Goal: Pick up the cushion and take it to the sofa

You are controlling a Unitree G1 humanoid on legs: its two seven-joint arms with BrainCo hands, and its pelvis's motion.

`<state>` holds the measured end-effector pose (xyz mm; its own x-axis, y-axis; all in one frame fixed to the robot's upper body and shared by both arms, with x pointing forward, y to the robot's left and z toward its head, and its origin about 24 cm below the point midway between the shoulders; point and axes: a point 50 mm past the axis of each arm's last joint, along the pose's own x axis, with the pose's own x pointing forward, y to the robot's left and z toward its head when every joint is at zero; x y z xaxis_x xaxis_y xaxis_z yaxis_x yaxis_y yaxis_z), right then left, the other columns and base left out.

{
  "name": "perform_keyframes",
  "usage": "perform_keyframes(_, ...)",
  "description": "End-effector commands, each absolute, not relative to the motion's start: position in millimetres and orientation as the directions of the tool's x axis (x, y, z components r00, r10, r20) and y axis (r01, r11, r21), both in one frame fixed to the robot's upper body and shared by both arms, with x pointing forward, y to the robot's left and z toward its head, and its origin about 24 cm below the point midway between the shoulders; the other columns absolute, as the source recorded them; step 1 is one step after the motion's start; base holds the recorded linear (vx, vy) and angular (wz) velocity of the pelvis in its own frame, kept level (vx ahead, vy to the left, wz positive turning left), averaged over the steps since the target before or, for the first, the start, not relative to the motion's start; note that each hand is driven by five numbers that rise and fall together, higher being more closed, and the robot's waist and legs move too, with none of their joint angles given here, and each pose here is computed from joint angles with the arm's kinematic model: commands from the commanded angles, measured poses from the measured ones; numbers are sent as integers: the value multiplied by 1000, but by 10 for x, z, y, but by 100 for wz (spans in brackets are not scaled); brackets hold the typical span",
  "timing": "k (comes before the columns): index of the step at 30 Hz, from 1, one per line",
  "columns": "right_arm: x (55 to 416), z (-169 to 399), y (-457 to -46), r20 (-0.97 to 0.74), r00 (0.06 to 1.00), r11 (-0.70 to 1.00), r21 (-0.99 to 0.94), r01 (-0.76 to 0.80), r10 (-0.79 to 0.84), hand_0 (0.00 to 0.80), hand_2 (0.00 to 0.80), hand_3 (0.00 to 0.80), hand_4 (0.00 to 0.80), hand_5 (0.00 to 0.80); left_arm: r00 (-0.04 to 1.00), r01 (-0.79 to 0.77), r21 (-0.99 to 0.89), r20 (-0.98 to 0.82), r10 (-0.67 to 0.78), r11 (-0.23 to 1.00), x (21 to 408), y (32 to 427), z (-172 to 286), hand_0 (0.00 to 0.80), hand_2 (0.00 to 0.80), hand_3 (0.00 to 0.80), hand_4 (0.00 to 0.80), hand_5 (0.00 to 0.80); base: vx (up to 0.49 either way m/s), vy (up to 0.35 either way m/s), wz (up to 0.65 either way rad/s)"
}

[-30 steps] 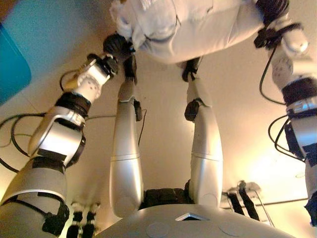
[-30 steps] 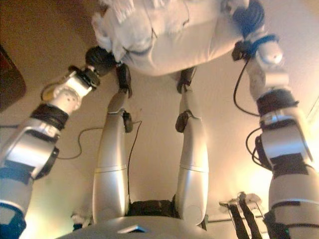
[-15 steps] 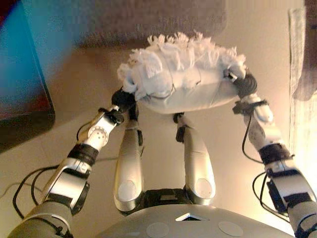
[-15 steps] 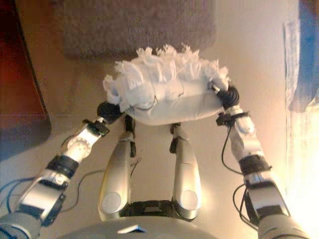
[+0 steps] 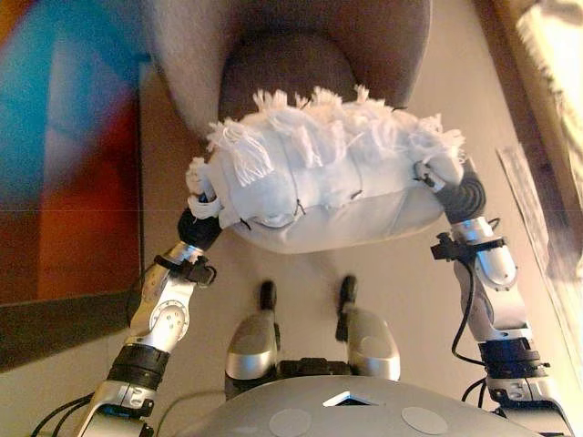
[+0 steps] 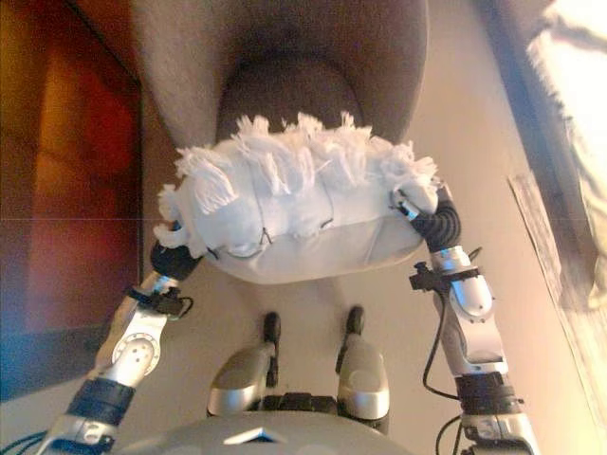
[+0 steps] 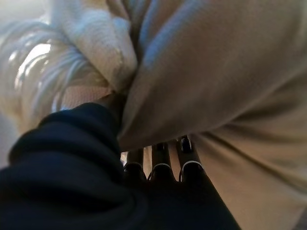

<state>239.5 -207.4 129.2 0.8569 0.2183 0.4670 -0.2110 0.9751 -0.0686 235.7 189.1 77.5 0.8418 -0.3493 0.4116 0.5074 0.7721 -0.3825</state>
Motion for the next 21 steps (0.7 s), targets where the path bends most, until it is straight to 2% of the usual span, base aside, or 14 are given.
perform_keyframes(1,2216,1825,-1837,738,607,946,-136,-294,295,800,800,800,800,800,653,607,-232,691,-310,760,2330,1727,1367,800,800,800,800,800,31,-69,16)
perform_keyframes(3,2182,1988,-1830,790,546,948,-135,-288,279,800,800,800,800,800,595,570,-149,753,-280,808,2302,1735,1569,800,800,800,800,800,21,-79,8)
perform_keyframes(8,2132,2197,-1782,840,453,939,-169,-301,297,800,800,800,800,800,534,571,-144,813,-232,808,2302,1775,1836,800,800,800,800,800,-29,-75,0)
perform_keyframes(21,2152,2233,-1647,839,431,912,-170,-372,333,800,800,800,800,800,535,533,-141,820,-204,834,2239,1778,1857,800,800,800,800,800,-5,-110,-1)
